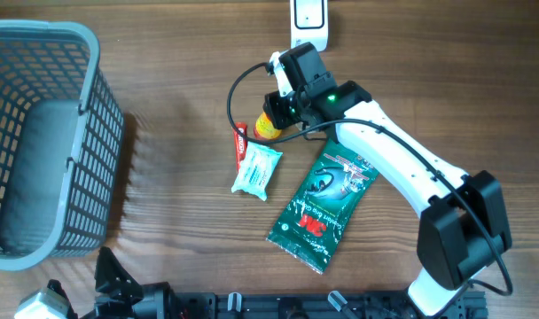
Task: Scan the item barcode
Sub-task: 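Grasp the sriracha bottle with the right gripper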
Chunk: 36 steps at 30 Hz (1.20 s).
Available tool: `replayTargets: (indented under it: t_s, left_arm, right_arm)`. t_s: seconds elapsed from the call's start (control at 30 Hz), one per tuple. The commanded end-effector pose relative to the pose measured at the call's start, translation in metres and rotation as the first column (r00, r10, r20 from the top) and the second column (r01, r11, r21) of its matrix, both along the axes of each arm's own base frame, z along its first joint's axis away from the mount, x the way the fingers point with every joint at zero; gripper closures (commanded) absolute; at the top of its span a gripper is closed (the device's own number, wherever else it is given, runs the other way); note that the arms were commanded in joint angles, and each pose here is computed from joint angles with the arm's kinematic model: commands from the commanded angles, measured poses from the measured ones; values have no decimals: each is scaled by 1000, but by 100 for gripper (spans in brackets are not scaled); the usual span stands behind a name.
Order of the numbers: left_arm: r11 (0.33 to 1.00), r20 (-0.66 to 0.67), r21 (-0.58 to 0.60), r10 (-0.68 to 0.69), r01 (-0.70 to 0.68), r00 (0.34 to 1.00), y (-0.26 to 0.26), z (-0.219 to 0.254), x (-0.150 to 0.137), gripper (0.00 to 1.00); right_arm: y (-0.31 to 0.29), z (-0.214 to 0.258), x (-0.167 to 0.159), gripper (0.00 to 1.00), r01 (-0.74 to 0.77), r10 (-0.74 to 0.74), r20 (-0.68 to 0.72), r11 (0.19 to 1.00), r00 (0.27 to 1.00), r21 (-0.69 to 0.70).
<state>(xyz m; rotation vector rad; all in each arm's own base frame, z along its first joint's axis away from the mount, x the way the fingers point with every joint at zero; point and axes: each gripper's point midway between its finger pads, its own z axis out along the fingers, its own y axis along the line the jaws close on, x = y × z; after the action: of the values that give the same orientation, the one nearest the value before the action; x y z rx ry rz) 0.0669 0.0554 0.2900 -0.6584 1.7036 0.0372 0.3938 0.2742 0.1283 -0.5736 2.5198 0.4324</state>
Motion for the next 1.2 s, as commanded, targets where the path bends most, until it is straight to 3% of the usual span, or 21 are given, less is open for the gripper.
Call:
replayTargets:
  t_s: [0.0, 0.27, 0.6, 0.87, 1.03, 1.17]
  left_arm:
    - [1000, 10, -6, -10, 10, 1000, -2, 1, 0, 0]
    - [1000, 10, -6, -10, 10, 1000, -2, 1, 0, 0]
    - [1000, 10, -6, -10, 10, 1000, -2, 1, 0, 0]
    - [1000, 10, -6, -10, 10, 1000, -2, 1, 0, 0]
    - [1000, 10, -6, -10, 10, 1000, -2, 1, 0, 0]
    - [1000, 10, -6, -10, 10, 1000, -2, 1, 0, 0]
  right_arm:
    - [-6, 9, -13, 72, -92, 93, 17, 995, 996, -49]
    - [-28, 40, -27, 71, -86, 94, 60, 990, 994, -111]
    - [-35, 33, -39, 64, -102, 104, 10, 984, 995, -143]
    - [-42, 23, -55, 56, -408, 430, 5, 860, 903, -307]
    - [-18, 26, -67, 53, -577, 600, 39, 783, 799, -233]
    - [-7, 21, -67, 53, -616, 635, 49, 763, 771, -194]
